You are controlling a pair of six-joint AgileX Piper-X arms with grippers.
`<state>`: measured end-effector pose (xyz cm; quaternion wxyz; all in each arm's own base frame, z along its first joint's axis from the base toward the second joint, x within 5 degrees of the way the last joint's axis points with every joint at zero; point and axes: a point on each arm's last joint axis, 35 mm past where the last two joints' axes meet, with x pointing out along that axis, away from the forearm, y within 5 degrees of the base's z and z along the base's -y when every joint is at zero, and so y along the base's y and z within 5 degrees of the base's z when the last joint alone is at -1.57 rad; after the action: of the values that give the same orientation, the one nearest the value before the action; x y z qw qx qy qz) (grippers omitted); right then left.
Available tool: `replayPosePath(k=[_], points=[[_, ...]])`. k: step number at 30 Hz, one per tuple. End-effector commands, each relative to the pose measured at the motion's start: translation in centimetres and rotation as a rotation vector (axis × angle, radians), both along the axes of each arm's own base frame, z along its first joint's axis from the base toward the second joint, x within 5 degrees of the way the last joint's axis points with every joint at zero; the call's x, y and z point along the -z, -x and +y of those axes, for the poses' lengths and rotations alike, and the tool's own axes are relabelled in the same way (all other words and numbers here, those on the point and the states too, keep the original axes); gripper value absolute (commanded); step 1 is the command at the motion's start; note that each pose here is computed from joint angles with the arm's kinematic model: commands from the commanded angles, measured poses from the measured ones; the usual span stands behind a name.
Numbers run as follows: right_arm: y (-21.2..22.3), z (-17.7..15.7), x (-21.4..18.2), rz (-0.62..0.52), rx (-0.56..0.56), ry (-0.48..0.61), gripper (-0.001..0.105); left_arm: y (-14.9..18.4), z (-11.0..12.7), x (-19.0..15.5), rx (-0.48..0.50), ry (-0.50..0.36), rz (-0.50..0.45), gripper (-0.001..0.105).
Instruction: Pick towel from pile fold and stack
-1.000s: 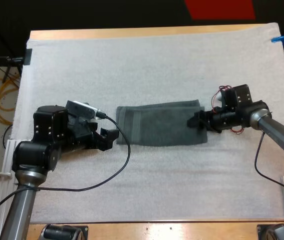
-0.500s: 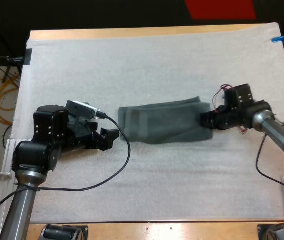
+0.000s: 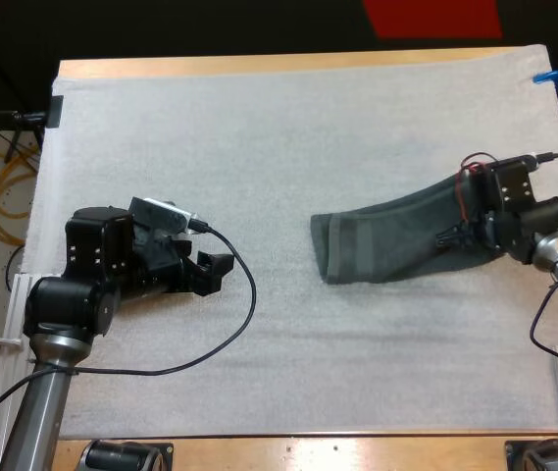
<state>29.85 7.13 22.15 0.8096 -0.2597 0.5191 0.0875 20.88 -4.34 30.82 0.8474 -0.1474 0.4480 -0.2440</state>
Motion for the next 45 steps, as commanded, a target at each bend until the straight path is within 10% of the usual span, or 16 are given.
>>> replayPosePath(k=[1,10,27,36,45], points=[[0.0,0.3,-0.8,-0.008,-0.014,-0.023,0.0,0.0,0.0,-0.2,0.002,0.013,-0.005,0.07],[-0.9,5.2,-0.5,0.103,0.044,-0.524,0.0,0.0,0.0,-0.2,0.002,0.013,-0.005,0.07],[-2.9,12.4,4.3,0.266,0.036,-0.717,0.001,0.0,0.0,-0.2,0.004,0.015,-0.005,0.07],[-2.7,13.0,3.9,0.355,-0.054,-0.855,0.081,0.0,0.0,-0.2,0.004,0.015,-0.005,0.07],[-1.3,14.8,4.2,0.409,-0.111,-0.859,0.08,0.0,0.0,-0.2,0.004,0.015,-0.005,0.07]])
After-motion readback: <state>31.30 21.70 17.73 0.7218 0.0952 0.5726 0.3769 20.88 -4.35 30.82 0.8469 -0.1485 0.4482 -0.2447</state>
